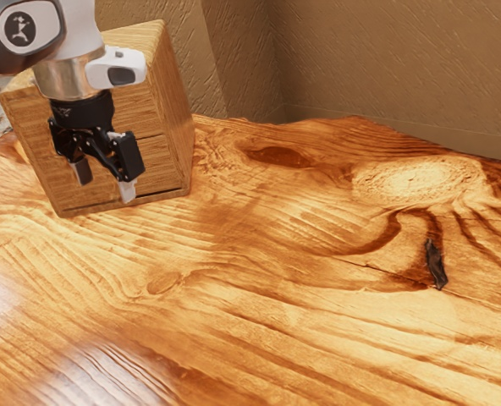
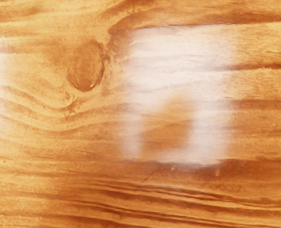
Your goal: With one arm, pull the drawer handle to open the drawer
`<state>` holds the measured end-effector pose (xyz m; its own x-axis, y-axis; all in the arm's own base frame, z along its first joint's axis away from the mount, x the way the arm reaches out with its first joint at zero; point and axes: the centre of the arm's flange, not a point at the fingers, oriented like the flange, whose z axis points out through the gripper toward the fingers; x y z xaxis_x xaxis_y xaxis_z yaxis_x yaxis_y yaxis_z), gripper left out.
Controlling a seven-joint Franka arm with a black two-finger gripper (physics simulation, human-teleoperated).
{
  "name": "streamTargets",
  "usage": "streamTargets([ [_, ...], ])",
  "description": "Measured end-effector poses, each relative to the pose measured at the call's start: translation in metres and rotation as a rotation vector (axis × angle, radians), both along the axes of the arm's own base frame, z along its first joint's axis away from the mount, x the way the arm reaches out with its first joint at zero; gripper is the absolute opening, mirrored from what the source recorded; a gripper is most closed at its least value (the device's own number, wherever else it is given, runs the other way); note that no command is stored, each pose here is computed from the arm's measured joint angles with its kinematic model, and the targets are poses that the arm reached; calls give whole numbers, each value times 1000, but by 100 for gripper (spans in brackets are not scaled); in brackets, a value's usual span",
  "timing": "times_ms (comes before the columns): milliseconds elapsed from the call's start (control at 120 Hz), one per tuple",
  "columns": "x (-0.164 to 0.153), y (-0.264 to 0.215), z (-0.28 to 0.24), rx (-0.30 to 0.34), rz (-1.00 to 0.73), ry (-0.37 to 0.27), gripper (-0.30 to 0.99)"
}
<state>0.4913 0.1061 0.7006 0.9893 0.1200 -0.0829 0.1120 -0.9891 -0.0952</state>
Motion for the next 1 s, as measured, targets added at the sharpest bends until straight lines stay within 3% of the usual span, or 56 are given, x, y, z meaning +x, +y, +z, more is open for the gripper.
streamTargets([
  [133,8,-40,13,10,-72,-59,69],
  [283,0,31,17,38,-45,-94,69],
  [375,-2,91,23,130,-53,-176,69],
  [450,17,134,-1,250,-111,-146,69],
  [517,21,161,-5,342,-150,-158,69],
  [608,18,180,0,404,-181,-198,69],
  [717,16,190,6,416,-225,-246,69],
  [800,31,193,-7,333,-283,-326,69],
  [867,44,189,-14,308,-343,-374,69],
  [933,58,182,-24,309,-412,-414,69],
  [1000,68,179,-28,361,-483,-431,69],
])
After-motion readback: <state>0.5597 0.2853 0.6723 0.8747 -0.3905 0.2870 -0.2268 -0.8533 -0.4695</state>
